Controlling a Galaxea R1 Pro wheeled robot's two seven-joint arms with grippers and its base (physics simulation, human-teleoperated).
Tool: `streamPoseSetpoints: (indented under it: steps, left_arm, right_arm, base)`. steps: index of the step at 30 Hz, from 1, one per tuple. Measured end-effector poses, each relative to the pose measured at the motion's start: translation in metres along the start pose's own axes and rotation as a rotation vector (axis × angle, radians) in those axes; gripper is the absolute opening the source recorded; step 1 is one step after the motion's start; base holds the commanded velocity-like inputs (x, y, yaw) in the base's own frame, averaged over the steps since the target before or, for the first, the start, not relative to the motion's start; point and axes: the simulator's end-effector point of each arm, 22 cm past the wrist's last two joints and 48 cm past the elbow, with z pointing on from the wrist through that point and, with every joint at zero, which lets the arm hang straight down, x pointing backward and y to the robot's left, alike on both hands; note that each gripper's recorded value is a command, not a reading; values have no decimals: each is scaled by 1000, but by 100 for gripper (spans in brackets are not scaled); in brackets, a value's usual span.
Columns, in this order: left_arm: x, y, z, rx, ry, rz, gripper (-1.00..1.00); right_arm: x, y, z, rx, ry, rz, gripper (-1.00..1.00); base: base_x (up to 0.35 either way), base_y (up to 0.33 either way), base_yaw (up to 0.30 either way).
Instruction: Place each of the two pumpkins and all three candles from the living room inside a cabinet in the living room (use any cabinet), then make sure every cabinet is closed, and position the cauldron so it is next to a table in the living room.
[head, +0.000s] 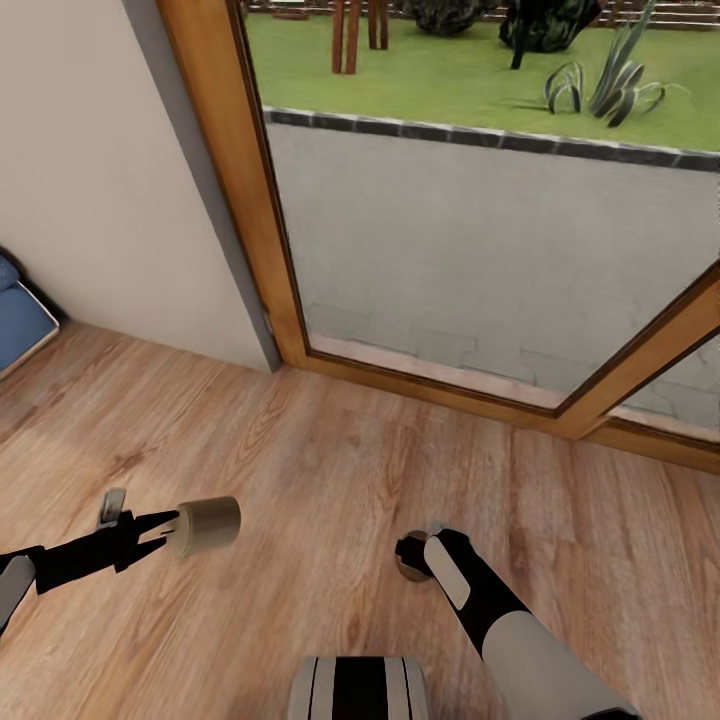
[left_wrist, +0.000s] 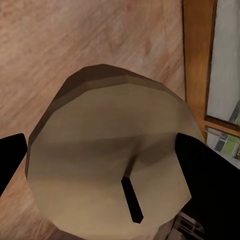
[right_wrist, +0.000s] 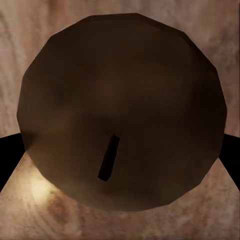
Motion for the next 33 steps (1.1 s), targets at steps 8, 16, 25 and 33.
streamPoseSetpoints:
  steps: [8,16,25,33]
  left_arm:
    - [-3,-14,-7,11,-10,19,-100]
    - [-5,-10,-12,-67,-18,40,-100]
    - [9,5,-1,-213,8,80,-100]
    - [0,-2,-7,-306,-8,147,-100]
  right_arm:
    - [-12,5,-14,-11,-31,-2,-100]
    - [-24,11,-30,-31,-56,5,-100]
    - [-38,16,-48,-36,-96,-7,-100]
    - [-35,27,-67,-63,-58,-33,-100]
  base:
    - [0,0,0]
    - [-23,0,0]
    - [-88,0,0]
    - [0,0,0]
